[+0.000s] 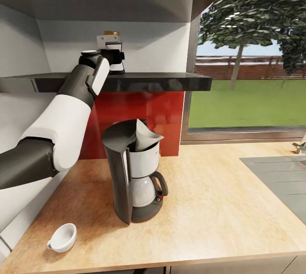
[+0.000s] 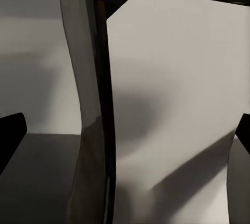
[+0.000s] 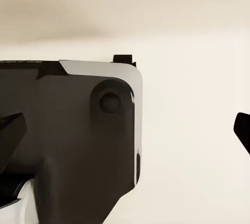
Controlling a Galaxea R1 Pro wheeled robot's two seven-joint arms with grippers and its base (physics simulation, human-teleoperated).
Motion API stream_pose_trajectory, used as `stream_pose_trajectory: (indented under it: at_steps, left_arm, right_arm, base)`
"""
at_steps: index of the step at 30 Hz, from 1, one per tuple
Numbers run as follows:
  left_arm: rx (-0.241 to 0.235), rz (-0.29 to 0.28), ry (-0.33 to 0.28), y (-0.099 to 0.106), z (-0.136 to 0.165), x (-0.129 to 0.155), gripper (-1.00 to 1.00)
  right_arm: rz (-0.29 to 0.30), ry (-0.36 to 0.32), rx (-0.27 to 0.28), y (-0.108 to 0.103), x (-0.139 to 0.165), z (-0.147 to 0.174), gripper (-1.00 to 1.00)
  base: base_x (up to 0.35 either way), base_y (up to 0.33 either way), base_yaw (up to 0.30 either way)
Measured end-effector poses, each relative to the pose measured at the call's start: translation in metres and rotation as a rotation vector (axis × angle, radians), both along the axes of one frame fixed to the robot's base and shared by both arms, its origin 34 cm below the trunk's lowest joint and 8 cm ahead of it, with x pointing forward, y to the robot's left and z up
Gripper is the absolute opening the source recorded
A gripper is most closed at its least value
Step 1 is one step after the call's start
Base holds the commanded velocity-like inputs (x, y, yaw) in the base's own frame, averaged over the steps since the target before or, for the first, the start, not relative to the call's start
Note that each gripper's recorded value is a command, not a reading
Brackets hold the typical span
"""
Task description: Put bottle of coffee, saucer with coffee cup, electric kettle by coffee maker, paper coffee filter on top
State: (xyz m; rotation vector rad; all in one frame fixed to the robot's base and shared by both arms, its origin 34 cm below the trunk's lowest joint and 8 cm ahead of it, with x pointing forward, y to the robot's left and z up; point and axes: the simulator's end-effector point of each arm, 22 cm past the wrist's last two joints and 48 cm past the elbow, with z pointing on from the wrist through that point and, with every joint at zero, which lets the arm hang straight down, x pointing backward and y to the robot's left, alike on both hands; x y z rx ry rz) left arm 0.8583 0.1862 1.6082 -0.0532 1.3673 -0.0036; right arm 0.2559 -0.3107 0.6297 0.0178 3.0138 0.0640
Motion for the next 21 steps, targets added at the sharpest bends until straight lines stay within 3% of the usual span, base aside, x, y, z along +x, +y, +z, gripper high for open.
stream_pose_trajectory:
  at_steps: [3,4,21]
  left_arm:
    - [-0.001,0.000,0.001,0.0001,-0.0002,0.0000,1.00]
    - [-0.001,0.000,0.001,0.0001,-0.0002,0.0000,-1.00]
    - [-0.001,0.000,0.001,0.0001,-0.0002,-0.0001,-1.00]
  right_arm:
    - [0.000,0.000,0.000,-0.0001,0.0000,0.0000,1.00]
    - [0.000,0.000,0.000,0.0000,0.0000,0.0000,1.00]
    - [0.000,0.000,0.000,0.0001,0.0001,0.0001,1.00]
  base:
    - [0.000,0.000,0.000]
    - [0.000,0.000,0.000]
    - [0.000,0.000,0.000]
